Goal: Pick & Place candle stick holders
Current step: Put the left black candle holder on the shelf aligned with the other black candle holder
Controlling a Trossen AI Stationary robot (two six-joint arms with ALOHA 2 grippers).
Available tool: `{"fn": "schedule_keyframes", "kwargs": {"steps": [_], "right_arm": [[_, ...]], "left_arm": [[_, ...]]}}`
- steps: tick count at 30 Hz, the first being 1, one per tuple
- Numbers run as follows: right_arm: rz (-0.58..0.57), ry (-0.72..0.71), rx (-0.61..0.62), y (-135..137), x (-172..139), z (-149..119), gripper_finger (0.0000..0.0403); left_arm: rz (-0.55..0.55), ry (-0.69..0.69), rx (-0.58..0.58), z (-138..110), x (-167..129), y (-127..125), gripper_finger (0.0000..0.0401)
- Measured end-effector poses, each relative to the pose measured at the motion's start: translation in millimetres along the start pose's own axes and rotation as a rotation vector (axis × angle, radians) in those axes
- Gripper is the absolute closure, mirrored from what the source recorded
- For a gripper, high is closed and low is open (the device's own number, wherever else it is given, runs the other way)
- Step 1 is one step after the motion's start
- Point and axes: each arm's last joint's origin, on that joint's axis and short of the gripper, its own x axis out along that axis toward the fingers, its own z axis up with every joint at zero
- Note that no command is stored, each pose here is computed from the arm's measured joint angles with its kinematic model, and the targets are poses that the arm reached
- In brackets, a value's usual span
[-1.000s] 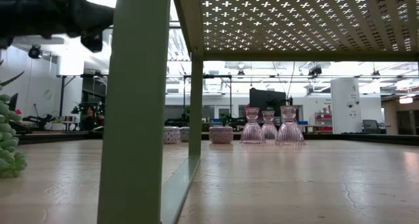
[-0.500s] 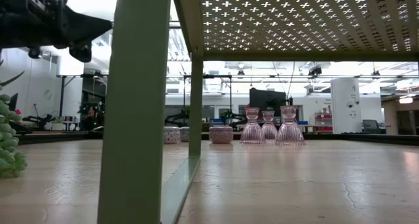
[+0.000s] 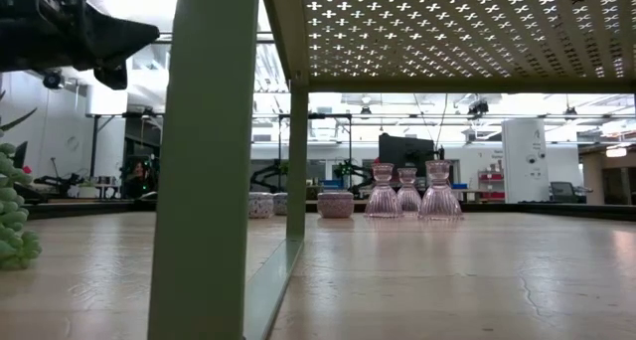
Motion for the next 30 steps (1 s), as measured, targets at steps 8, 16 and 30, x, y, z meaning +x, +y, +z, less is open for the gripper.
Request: {"fn": "schedule_keyframes", "kwargs": {"steps": [8, 16, 30], "right_arm": [[0.003, -0.015, 0.003, 0, 7, 2, 0.028], [0.012, -0.02, 0.021, -2, 19, 3, 0.028], [0.019, -0.014, 0.033, -2, 26, 2, 0.028]], "left_arm": [[0.0, 0.011, 0.003, -1, 0, 0, 0.0388], [-0.001, 0.011, 0.002, -1, 0, 0, 0.0389], [-0.001, 0.012, 0.003, -1, 0, 0, 0.0389]]}}
